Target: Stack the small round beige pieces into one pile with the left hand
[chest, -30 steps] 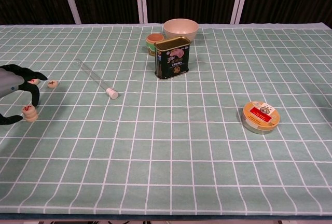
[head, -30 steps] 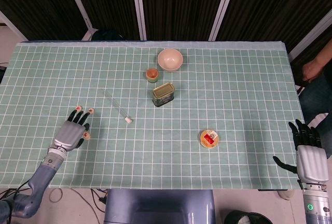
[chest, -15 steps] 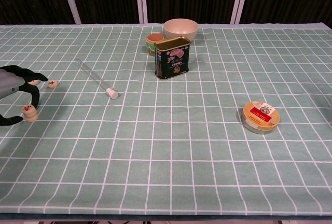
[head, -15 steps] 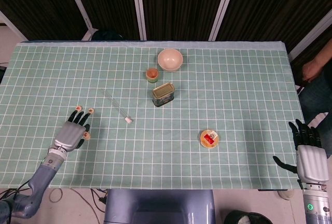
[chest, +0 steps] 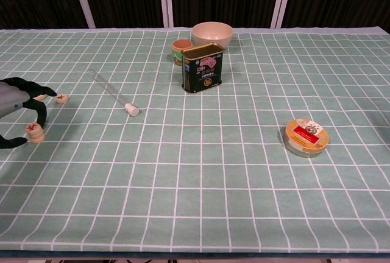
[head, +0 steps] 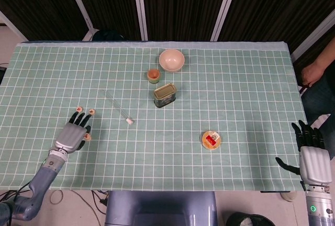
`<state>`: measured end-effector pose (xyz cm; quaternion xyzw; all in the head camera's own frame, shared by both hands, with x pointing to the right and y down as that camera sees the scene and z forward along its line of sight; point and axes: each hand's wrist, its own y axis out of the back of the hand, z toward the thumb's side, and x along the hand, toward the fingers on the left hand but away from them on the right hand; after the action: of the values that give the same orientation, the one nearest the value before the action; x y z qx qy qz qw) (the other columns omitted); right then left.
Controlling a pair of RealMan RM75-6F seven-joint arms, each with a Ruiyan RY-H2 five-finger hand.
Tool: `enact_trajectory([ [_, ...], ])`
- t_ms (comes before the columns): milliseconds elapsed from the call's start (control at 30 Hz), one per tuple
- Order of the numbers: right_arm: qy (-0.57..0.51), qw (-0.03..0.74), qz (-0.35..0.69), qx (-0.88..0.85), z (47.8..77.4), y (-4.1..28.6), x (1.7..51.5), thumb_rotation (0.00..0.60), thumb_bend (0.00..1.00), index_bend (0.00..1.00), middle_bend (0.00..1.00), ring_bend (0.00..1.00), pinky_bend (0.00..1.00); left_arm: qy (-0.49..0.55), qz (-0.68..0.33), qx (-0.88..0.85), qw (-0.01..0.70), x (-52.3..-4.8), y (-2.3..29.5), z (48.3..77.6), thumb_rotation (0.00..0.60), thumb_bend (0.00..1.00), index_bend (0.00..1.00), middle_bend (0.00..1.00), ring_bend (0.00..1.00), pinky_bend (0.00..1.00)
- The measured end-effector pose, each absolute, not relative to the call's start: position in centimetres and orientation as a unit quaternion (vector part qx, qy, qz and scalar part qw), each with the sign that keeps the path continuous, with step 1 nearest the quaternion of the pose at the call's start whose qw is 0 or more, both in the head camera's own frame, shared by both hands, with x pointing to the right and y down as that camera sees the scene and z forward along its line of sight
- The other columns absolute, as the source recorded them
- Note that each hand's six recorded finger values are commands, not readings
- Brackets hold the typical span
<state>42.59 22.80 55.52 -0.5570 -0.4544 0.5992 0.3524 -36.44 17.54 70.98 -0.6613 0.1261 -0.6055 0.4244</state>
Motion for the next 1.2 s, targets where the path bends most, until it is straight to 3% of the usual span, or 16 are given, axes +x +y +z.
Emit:
enact_trajectory([
  [1200,-0.456,0.353,0.599,-0.555,55.50,22.75,42.61,0.600,0.23,0.08,0.01,0.03,0.00,0.125,-0.612,-0.652,0.430,-37.21,17.34,70.71,0.600,0.33,0.41,0.04,0.00,0.00],
])
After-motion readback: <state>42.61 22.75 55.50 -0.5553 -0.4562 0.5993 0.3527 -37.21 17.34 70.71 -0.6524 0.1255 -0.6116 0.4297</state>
